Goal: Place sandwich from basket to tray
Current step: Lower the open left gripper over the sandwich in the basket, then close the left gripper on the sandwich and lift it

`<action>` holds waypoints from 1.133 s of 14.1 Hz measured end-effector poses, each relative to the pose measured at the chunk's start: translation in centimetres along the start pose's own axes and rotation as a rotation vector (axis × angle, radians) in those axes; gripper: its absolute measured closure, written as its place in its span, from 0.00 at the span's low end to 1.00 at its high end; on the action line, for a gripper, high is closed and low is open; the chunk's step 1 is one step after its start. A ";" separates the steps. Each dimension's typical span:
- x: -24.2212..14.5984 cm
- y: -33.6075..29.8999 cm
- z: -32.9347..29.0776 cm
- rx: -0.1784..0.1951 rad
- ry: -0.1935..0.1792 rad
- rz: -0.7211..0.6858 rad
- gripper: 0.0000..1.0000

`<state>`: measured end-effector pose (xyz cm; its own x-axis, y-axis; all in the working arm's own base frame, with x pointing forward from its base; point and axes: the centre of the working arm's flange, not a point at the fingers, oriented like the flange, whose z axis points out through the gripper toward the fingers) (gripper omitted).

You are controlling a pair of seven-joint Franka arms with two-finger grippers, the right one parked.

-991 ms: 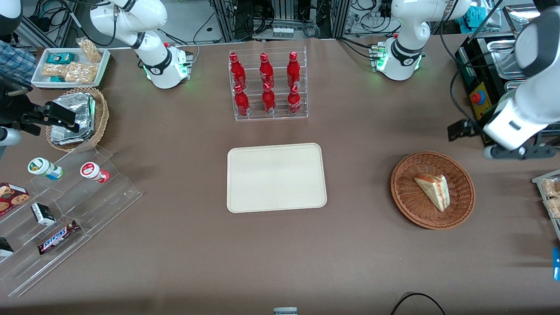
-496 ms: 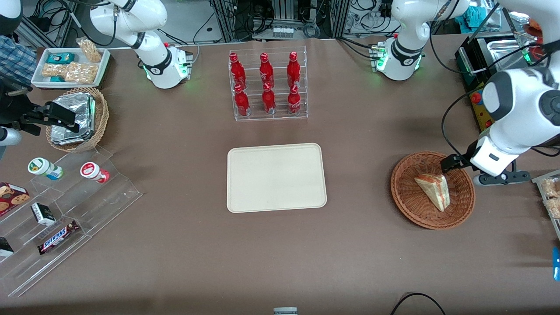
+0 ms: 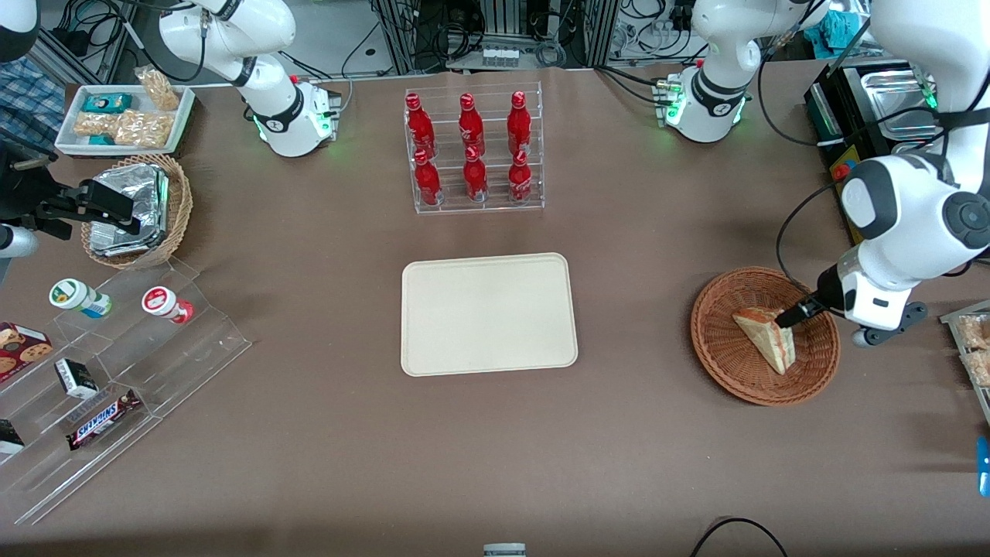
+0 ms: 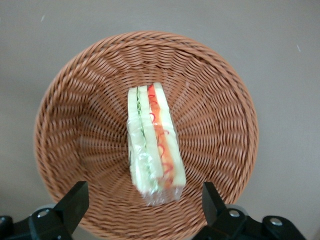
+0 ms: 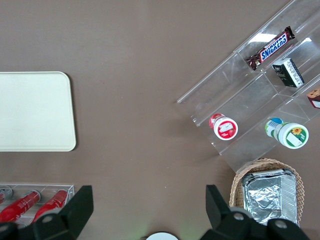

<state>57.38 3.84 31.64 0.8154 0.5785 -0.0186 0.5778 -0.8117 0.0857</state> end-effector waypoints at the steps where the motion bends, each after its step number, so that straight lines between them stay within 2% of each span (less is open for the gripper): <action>1: 0.1 0.2 0.9 -0.004 0.007 -0.069 0.00; 2: 0.2 0.4 1.9 -0.007 0.011 -0.118 0.00; 4: 0.2 0.5 4.1 0.001 -0.002 -0.153 0.00; 5: 0.1 0.4 5.1 0.009 -0.013 -0.156 0.06; 6: 0.1 0.3 5.7 0.015 -0.022 -0.157 0.06; 7: 0.0 0.2 6.1 0.019 -0.028 -0.157 0.11; 10: -0.2 0.5 5.5 0.038 -0.062 -0.151 0.47; 13: -0.9 3.2 1.9 0.082 -0.100 -0.082 0.73; 14: -1.6 4.6 0.5 0.104 -0.107 -0.043 0.80; 16: -3.9 8.6 -1.6 0.147 -0.114 0.058 0.83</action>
<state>59.09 -5.30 34.08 0.8414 0.5243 -0.1314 0.5217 -0.8513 -0.0563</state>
